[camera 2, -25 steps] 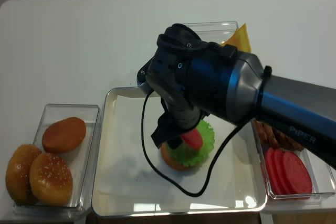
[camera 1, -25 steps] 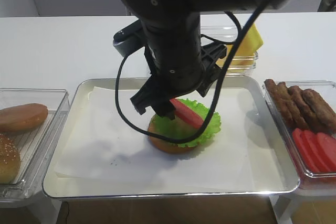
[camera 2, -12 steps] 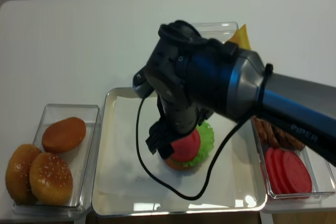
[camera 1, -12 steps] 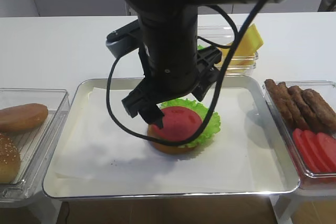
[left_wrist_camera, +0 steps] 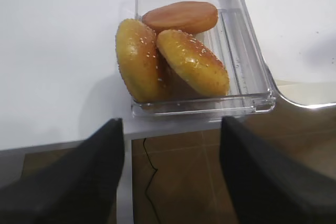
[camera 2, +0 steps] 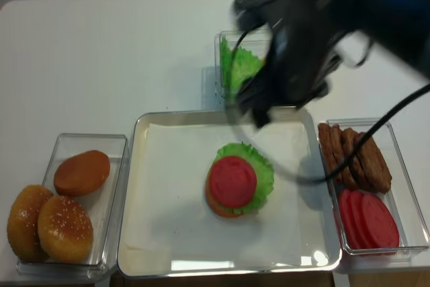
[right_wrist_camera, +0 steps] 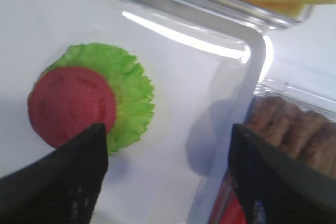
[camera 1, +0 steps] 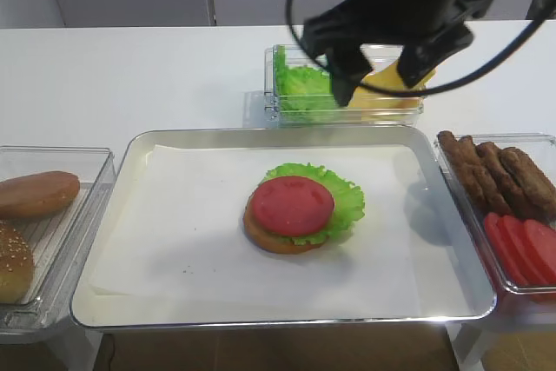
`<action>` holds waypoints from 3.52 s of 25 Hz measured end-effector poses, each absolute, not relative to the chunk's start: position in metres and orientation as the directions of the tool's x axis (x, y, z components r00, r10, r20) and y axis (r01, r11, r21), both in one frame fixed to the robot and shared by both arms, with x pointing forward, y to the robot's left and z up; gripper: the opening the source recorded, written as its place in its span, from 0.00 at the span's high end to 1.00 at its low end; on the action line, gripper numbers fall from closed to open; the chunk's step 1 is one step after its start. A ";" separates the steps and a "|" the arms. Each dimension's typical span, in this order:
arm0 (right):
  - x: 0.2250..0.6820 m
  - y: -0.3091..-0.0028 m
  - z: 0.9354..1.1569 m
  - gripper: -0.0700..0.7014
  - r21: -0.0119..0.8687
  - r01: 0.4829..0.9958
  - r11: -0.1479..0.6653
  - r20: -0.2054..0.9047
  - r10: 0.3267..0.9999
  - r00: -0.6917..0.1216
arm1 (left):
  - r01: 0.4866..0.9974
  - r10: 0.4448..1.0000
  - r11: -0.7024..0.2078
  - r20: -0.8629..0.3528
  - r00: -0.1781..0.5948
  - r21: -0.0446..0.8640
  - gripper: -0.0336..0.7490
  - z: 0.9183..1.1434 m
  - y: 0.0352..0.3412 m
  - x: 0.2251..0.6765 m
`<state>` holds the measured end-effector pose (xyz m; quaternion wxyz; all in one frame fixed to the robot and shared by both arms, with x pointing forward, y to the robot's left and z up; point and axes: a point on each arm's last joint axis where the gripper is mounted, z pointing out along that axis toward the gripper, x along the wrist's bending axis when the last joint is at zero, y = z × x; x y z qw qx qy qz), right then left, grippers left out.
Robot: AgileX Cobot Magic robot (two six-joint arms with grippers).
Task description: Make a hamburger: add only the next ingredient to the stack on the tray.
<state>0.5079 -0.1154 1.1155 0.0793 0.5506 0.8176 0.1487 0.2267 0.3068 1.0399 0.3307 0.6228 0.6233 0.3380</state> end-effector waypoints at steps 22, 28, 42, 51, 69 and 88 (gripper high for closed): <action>0.373 -0.277 1.132 0.32 0.495 0.869 0.020 0.050 0.997 -0.051 | 0.553 1.000 -0.004 0.009 -0.005 0.833 0.41 1.040 0.307 0.227; 0.318 -0.286 1.130 0.32 0.602 0.798 0.010 0.064 0.996 -0.060 | 0.553 1.000 -0.004 0.009 -0.005 0.833 0.41 1.040 0.307 0.227; 0.234 -0.284 1.100 0.32 0.771 0.636 0.047 0.155 0.954 -0.258 | 0.553 1.000 -0.004 0.009 -0.005 0.833 0.41 1.040 0.307 0.227; 0.210 -0.287 1.071 0.32 0.829 0.549 0.105 0.092 0.943 -0.319 | 0.553 1.000 -0.004 0.009 -0.005 0.833 0.41 1.040 0.307 0.227; 0.233 -0.287 1.042 0.32 0.826 0.535 0.178 0.008 0.945 -0.326 | 0.553 1.000 -0.004 0.009 -0.005 0.833 0.41 1.040 0.307 0.227; 0.228 -0.287 1.041 0.32 0.853 0.503 0.139 0.020 0.955 -0.297 | 0.553 1.000 -0.003 0.007 -0.004 0.833 0.41 1.040 0.307 0.227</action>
